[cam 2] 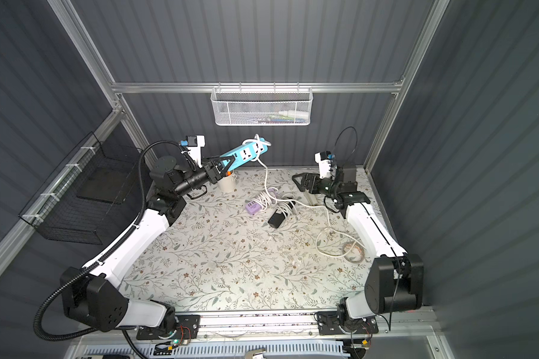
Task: Unwrap the cord wrapped around the power strip
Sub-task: Unwrap the power cord from the power strip.
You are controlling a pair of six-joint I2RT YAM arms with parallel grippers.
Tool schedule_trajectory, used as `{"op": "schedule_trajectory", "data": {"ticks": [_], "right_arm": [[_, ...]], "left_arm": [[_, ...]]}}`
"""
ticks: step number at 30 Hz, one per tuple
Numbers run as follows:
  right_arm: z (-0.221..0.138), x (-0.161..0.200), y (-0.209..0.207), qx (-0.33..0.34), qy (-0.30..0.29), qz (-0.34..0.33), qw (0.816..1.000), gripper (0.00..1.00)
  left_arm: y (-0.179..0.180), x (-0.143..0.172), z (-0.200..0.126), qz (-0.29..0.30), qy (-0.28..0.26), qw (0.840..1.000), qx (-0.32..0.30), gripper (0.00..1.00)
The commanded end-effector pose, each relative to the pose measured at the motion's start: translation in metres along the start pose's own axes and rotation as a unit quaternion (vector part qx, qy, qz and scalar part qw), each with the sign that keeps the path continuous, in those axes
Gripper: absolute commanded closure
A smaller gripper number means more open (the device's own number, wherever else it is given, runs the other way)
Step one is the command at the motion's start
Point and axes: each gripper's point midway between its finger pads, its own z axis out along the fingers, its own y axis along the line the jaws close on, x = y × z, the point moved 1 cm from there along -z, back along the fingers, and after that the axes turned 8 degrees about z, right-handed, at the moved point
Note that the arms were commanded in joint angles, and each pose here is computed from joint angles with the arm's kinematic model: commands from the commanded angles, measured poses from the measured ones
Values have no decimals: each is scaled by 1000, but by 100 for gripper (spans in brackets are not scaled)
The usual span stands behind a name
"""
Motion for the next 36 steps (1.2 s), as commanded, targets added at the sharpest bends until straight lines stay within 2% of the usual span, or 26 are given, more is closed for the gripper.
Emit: {"op": "schedule_trajectory", "data": {"ticks": [1, 7, 15, 22, 25, 27, 31, 34, 36], "right_arm": [[19, -8, 33, -75, -12, -75, 994, 1], [47, -2, 65, -126, -29, -146, 981, 1], [63, -3, 71, -107, -116, -192, 969, 1], [81, -11, 65, -108, -177, -174, 963, 8], [89, -15, 71, -117, -187, -169, 961, 20], [93, -17, 74, -126, -189, -159, 961, 32], [94, -13, 76, -134, -189, -149, 961, 66], [89, -10, 76, -132, -184, -145, 963, 96], [84, -6, 75, -126, -179, -143, 965, 100]], "left_arm": [[-33, -27, -4, 18, -24, 998, 53, 100], [-48, -22, 0, 7, -19, 997, 73, 100], [-61, -21, 4, 2, -19, 996, 89, 100], [-67, -25, 4, -3, -27, 995, 95, 100], [-70, -27, 4, -4, -30, 995, 99, 100], [-70, -29, 3, -2, -34, 995, 98, 100], [-70, -31, 2, 2, -38, 995, 95, 100], [-67, -30, 2, 4, -40, 995, 87, 100], [-65, -30, 1, 9, -42, 996, 80, 100]]}}
